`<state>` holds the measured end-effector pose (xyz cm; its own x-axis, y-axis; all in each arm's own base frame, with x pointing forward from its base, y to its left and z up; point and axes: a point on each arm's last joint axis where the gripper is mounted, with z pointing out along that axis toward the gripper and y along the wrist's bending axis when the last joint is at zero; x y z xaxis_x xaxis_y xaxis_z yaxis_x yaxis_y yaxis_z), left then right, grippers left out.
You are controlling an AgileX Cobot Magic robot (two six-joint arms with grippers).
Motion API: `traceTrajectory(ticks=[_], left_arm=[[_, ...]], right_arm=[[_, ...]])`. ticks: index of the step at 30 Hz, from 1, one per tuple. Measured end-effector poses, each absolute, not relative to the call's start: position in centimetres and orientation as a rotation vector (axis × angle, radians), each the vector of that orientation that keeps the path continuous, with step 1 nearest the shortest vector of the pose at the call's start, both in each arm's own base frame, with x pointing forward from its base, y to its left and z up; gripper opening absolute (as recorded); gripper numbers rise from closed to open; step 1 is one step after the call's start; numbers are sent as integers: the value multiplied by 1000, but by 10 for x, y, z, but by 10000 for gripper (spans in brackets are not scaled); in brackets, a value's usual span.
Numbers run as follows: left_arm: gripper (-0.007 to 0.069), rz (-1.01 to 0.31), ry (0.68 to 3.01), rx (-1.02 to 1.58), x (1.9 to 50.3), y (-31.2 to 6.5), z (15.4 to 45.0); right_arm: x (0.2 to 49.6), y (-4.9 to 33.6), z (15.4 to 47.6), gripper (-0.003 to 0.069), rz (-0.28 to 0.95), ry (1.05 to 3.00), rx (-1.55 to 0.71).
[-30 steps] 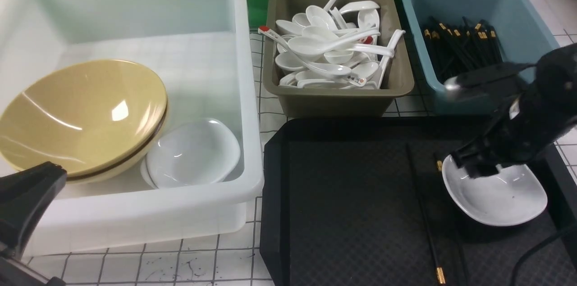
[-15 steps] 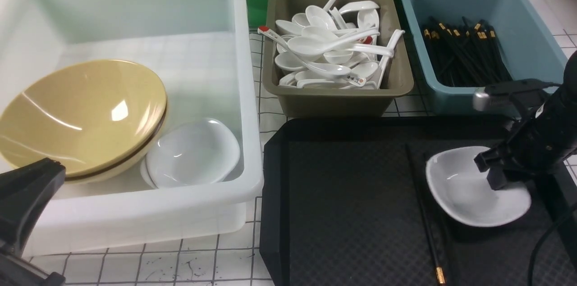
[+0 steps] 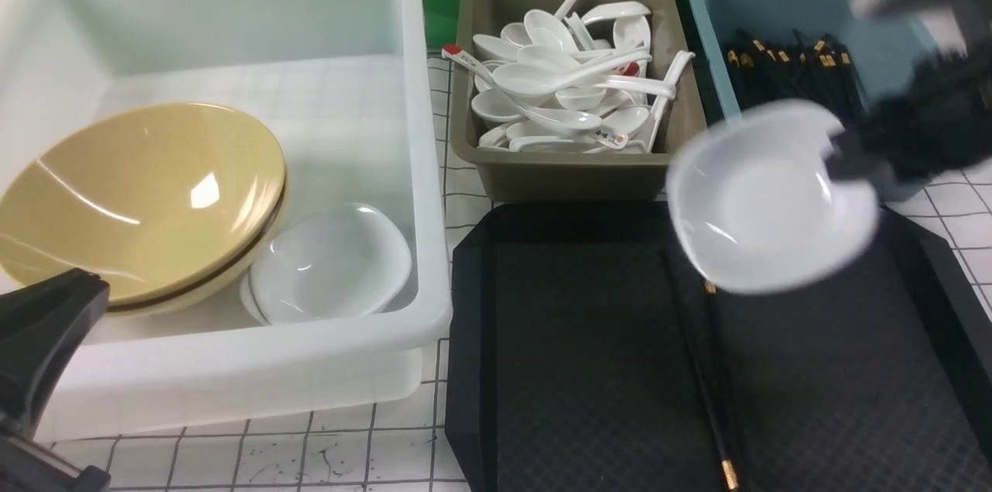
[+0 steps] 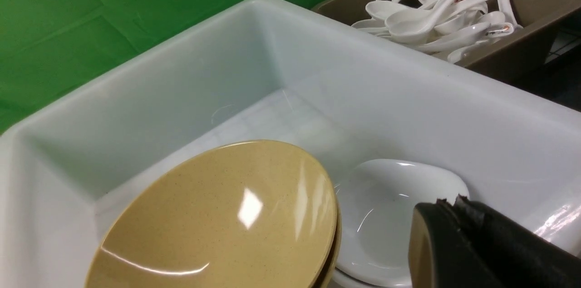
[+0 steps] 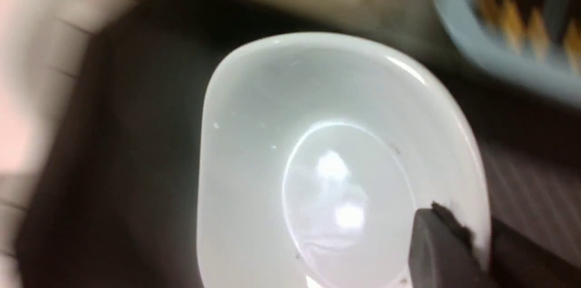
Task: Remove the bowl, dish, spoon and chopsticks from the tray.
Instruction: Use the right arm to put the plate into the large storage box on the left
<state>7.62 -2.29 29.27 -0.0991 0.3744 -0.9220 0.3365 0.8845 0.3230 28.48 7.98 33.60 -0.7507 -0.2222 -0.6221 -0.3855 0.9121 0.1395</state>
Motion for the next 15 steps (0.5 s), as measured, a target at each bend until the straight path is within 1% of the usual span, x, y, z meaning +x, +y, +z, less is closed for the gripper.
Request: traceTrajectory(ticks=[2, 3, 4, 5, 6, 7, 9, 12, 14, 15], left_arm=[[-12, 32, 1694, 546, 76, -23, 293], [-12, 30, 1691, 542, 76, -23, 293], [-12, 27, 1690, 539, 76, -23, 293], [-12, 20, 1688, 531, 77, -23, 294], [-12, 19, 1688, 529, 77, -23, 294], [-12, 14, 1689, 524, 77, -23, 294], [-12, 6, 1692, 516, 77, -23, 294], [-12, -1, 1697, 510, 76, -23, 294], [-12, -10, 1704, 502, 76, -23, 293], [-12, -25, 1710, 488, 76, -23, 293]], right_arm=[[282, 110, 357, 74, 402, 2358, -519], [282, 138, 369, 74, 451, 2298, -596], [282, 142, 371, 74, 458, 2286, -605], [284, 181, 378, 74, 520, 2231, -708], [284, 181, 381, 74, 522, 2220, -704], [287, 200, 384, 74, 551, 2203, -739], [297, 234, 384, 74, 597, 2190, -784], [318, 274, 373, 74, 616, 2228, -829], [331, 294, 361, 74, 583, 2279, -854], [341, 307, 350, 74, 525, 2323, -867]])
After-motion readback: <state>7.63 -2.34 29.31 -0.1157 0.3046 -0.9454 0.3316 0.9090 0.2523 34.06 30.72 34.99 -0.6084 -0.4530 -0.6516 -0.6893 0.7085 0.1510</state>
